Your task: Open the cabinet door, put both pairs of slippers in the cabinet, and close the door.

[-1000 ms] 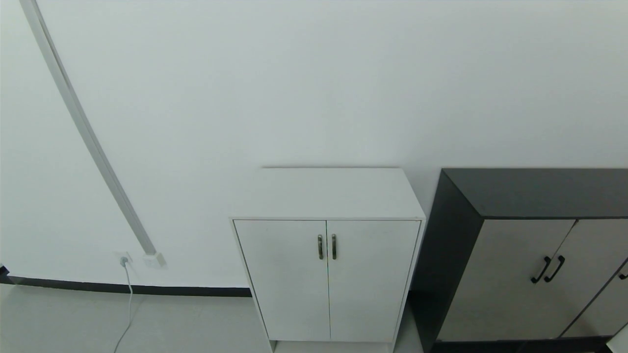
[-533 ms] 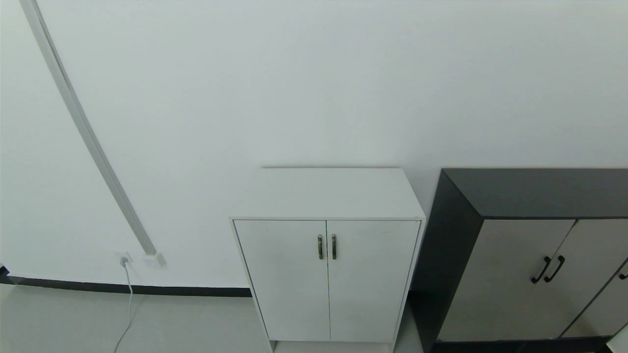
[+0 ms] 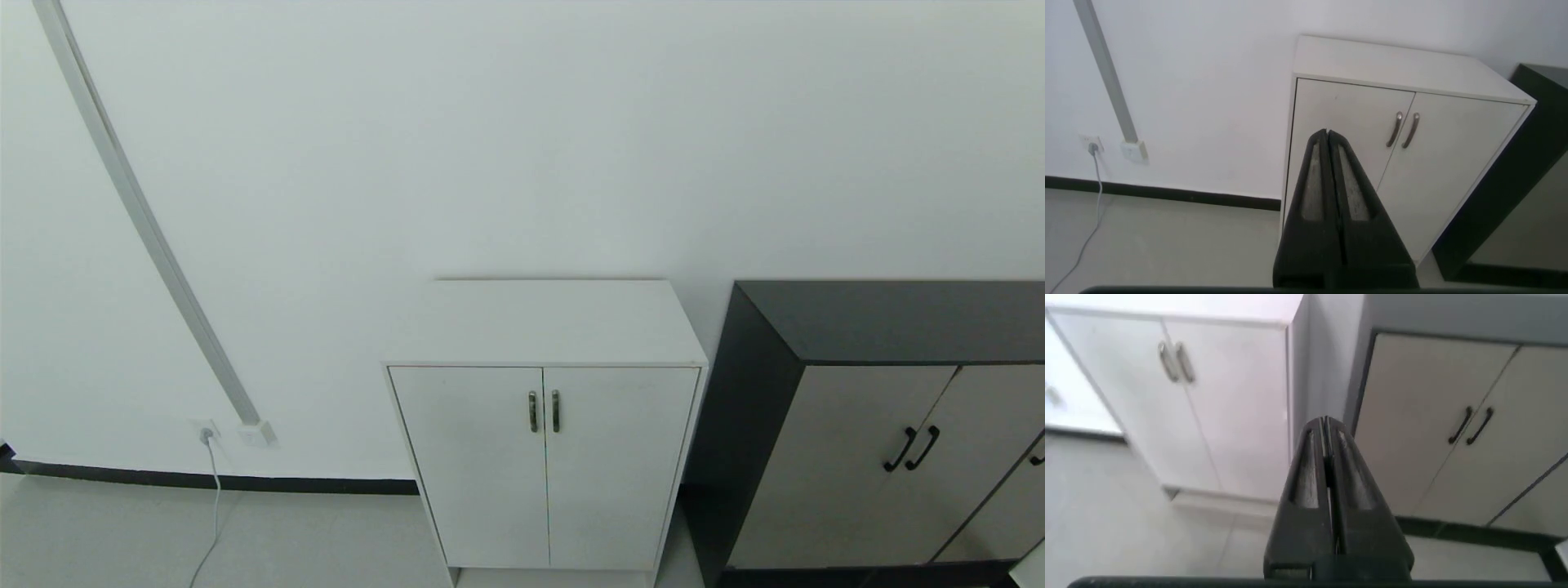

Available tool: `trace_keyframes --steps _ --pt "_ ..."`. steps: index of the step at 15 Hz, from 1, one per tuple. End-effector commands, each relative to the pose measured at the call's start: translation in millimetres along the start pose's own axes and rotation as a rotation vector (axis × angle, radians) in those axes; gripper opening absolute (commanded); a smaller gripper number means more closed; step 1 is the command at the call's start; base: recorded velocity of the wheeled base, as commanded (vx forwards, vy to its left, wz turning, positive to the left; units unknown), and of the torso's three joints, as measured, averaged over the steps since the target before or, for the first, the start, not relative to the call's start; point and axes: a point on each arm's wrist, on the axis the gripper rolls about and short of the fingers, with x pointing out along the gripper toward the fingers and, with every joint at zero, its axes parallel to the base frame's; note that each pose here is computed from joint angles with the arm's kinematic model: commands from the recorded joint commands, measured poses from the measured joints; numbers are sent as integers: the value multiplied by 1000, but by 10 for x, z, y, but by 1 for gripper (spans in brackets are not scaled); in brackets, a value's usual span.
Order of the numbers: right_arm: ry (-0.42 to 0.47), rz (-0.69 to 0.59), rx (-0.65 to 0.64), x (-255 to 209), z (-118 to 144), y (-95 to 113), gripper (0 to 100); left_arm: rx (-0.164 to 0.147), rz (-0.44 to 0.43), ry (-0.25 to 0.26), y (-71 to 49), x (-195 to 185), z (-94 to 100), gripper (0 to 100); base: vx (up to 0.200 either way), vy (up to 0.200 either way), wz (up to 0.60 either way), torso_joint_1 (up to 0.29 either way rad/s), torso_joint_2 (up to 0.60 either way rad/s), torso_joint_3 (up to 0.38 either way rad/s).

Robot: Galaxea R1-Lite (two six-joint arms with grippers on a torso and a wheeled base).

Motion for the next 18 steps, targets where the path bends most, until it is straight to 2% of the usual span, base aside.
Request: trace_keyframes --steps 1,4,5,18 --pt "-57 -16 10 -42 -12 5 0 -2 1 1 0 1 0 0 0 0 0 0 0 0" --pt "-60 -43 79 -42 -9 -2 0 -2 1 1 0 1 0 0 0 0 0 0 0 0" --pt "-62 -76 81 -43 -8 -9 0 -2 1 1 0 1 0 0 0 0 0 0 0 0" --pt "-62 -73 79 -43 -8 -8 0 0 2 0 0 1 2 0 0 0 0 0 0 0"
